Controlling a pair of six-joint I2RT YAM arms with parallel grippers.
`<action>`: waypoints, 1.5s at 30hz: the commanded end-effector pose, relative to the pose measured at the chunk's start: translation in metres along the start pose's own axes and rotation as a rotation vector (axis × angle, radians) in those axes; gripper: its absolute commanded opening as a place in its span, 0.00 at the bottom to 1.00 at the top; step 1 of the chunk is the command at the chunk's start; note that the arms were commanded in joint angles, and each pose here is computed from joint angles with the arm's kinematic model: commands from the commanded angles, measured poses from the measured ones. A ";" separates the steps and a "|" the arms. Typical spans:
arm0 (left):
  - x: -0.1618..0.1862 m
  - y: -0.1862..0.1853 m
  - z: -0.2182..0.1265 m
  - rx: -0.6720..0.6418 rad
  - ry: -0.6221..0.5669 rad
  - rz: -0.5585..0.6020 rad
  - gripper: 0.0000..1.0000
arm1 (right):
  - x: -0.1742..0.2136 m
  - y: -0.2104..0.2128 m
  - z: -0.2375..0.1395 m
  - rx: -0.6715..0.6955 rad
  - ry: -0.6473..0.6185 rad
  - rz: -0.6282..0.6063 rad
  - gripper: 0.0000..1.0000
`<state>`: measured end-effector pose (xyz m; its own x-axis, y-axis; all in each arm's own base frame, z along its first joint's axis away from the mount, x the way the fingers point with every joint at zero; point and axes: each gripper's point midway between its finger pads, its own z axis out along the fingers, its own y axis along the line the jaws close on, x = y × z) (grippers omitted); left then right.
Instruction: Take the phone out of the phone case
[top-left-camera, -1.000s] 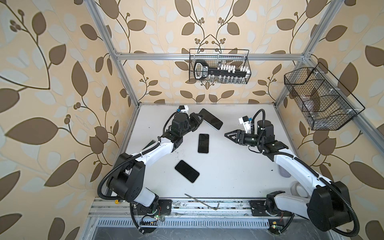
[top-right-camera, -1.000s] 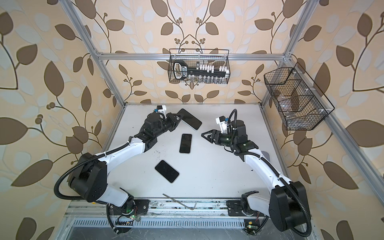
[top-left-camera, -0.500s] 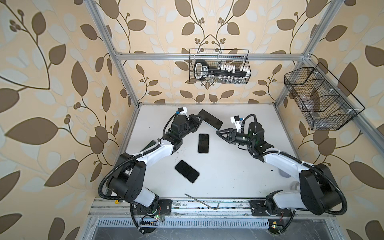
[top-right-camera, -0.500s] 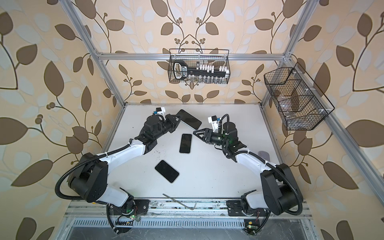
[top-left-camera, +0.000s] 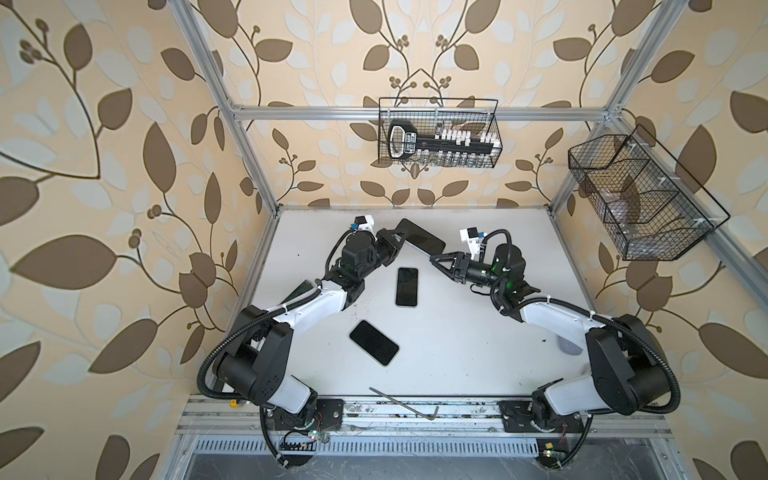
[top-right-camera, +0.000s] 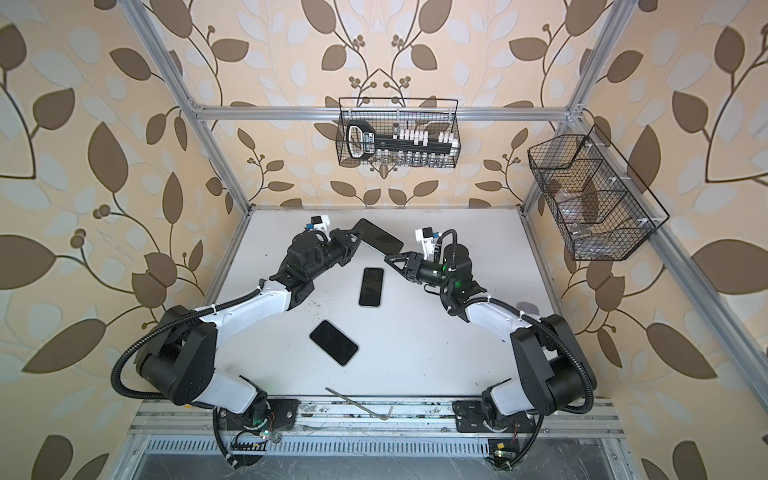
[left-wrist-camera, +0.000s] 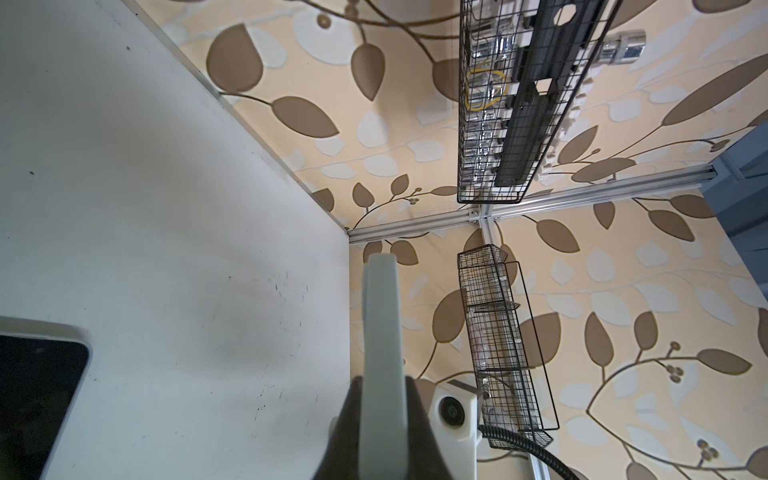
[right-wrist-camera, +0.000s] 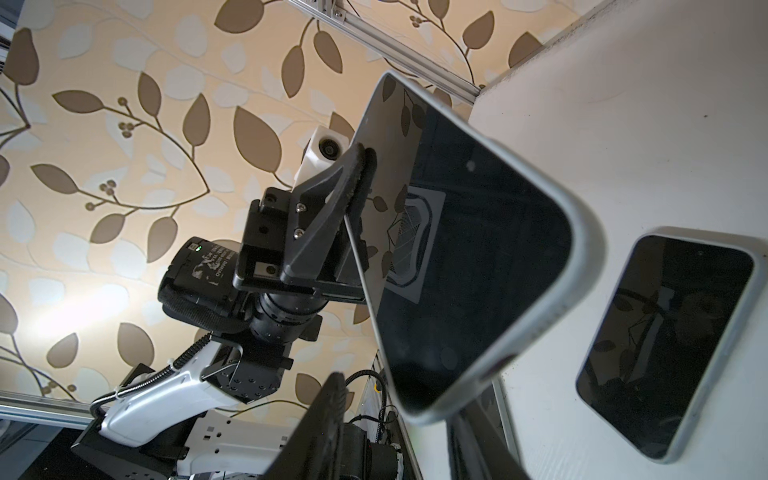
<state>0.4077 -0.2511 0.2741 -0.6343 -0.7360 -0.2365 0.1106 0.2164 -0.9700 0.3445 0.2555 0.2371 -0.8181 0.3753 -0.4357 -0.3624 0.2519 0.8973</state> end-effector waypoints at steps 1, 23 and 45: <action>-0.008 -0.046 -0.012 0.145 -0.044 0.025 0.00 | -0.010 0.019 0.002 -0.054 -0.035 -0.036 0.38; -0.007 -0.053 -0.014 0.182 -0.039 0.012 0.00 | -0.019 0.021 -0.009 -0.102 -0.088 -0.008 0.23; -0.005 -0.051 -0.014 0.180 -0.030 -0.001 0.00 | -0.025 0.024 -0.015 -0.112 -0.090 -0.036 0.32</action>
<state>0.4065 -0.2508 0.2851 -0.6288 -0.7506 -0.2030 0.1335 0.1530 -0.9792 0.3512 0.2392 0.2528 -0.7822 0.4432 -0.4379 -0.3913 0.1977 0.8988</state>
